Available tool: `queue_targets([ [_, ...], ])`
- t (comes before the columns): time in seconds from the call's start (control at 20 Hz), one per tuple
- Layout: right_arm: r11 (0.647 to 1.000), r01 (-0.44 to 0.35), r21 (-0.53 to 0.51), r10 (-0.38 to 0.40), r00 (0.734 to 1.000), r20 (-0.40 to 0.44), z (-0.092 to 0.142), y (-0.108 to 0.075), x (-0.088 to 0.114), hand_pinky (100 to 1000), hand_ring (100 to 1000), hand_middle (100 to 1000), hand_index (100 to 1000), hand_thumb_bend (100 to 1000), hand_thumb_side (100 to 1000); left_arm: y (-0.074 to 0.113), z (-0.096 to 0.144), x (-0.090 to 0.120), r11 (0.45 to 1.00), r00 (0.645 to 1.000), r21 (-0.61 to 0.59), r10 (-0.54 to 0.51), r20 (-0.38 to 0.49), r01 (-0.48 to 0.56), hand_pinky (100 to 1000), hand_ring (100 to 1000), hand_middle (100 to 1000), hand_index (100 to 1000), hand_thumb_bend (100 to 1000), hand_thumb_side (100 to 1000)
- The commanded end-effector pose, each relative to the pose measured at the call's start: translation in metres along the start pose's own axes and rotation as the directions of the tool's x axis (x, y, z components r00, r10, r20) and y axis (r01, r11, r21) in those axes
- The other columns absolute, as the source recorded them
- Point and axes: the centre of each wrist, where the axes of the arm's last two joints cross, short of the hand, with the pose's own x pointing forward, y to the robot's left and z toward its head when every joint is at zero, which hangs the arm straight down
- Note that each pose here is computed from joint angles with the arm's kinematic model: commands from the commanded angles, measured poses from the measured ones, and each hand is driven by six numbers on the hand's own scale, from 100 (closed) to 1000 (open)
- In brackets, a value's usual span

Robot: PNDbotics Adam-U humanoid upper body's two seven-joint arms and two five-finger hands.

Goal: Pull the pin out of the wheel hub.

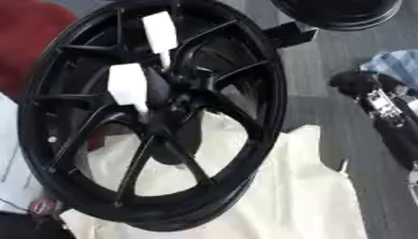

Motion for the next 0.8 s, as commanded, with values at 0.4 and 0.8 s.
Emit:
queue_targets([
  [0.4,1.0,0.0,-0.017,0.0,1.0,0.029,-0.001,-0.004,0.006,955,896,699,746,100,726,-0.047,0.022,-0.038,0.999,0.987,0.037,0.015,-0.159,-0.009,821,671,544,668,100,177],
  [0.8,1.0,0.005,-0.017,-0.004,1.0,0.031,-0.003,-0.003,0.007,954,895,697,745,100,725,-0.073,0.027,-0.038,0.987,0.988,-0.133,0.067,-0.139,-0.086,923,838,793,913,100,911],
])
